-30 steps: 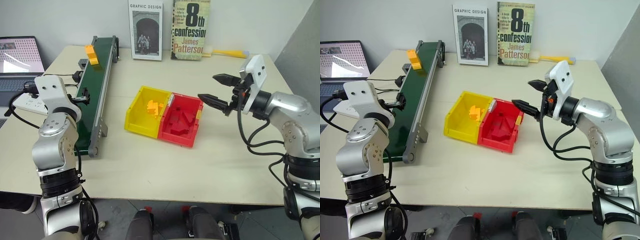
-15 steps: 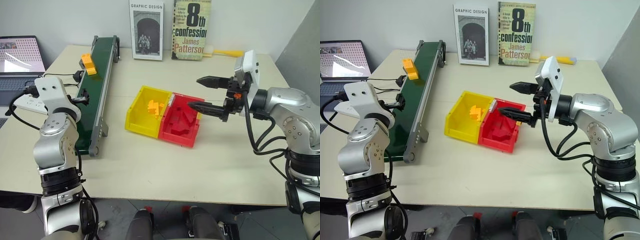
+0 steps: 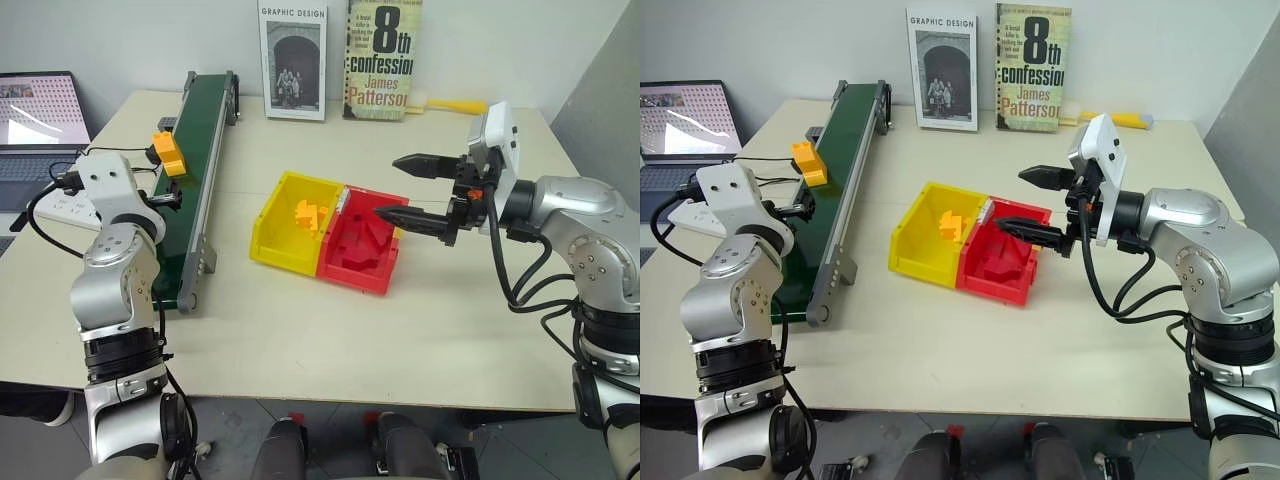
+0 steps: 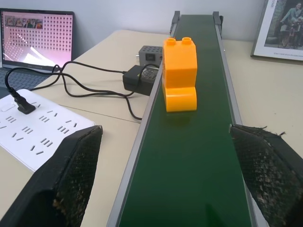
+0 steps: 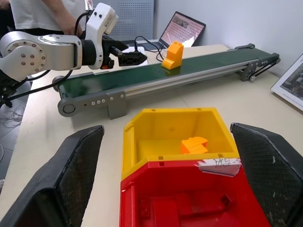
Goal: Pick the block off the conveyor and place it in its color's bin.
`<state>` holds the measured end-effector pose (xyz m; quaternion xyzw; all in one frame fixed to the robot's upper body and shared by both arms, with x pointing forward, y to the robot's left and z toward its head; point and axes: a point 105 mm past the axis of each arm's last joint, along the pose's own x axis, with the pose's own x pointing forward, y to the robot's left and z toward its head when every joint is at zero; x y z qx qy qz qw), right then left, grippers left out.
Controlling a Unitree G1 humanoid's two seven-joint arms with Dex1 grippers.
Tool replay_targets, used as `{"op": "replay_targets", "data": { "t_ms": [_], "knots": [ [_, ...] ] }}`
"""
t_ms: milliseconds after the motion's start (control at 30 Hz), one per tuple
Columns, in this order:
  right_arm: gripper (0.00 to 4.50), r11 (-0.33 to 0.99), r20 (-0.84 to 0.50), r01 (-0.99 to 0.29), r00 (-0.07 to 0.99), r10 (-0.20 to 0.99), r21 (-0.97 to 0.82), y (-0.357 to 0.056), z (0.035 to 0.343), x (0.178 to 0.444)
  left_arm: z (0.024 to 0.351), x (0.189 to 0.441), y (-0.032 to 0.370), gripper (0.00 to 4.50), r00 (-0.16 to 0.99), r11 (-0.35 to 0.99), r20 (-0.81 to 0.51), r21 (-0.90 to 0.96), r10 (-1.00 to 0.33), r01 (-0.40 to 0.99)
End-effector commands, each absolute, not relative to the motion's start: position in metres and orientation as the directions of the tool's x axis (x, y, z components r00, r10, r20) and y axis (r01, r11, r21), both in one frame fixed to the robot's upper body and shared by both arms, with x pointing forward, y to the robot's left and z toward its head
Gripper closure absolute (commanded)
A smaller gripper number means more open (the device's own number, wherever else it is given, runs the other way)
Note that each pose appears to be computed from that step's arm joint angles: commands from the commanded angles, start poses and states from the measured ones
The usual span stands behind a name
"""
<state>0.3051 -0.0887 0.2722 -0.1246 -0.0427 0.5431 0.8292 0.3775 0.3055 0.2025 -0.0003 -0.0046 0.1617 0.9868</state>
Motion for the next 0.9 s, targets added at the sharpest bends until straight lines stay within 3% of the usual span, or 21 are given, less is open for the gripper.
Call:
{"op": "replay_targets", "data": {
  "t_ms": [33,400,533,900],
  "knots": [
    [0.00,0.380,-0.043,-0.879,0.408,0.912,-0.287,-0.091,0.282,0.299,0.219,0.378,0.307,0.04,0.943,0.945,0.067,0.008,0.325,-0.326],
    [0.00,0.387,-0.044,-0.877,0.415,0.909,-0.285,-0.092,0.283,0.299,0.214,0.378,0.307,0.04,0.944,0.945,0.048,-0.012,0.327,-0.327],
    [0.00,0.387,-0.044,-0.878,0.415,0.909,-0.283,-0.092,0.284,0.299,0.212,0.377,0.306,0.60,0.945,0.945,0.042,-0.050,0.326,-0.323],
    [0.00,0.390,-0.050,-0.875,0.420,0.906,-0.287,-0.092,0.284,0.298,0.213,0.380,0.287,2.76,0.971,0.968,0.007,-0.072,0.240,-0.239]
  ]
}}
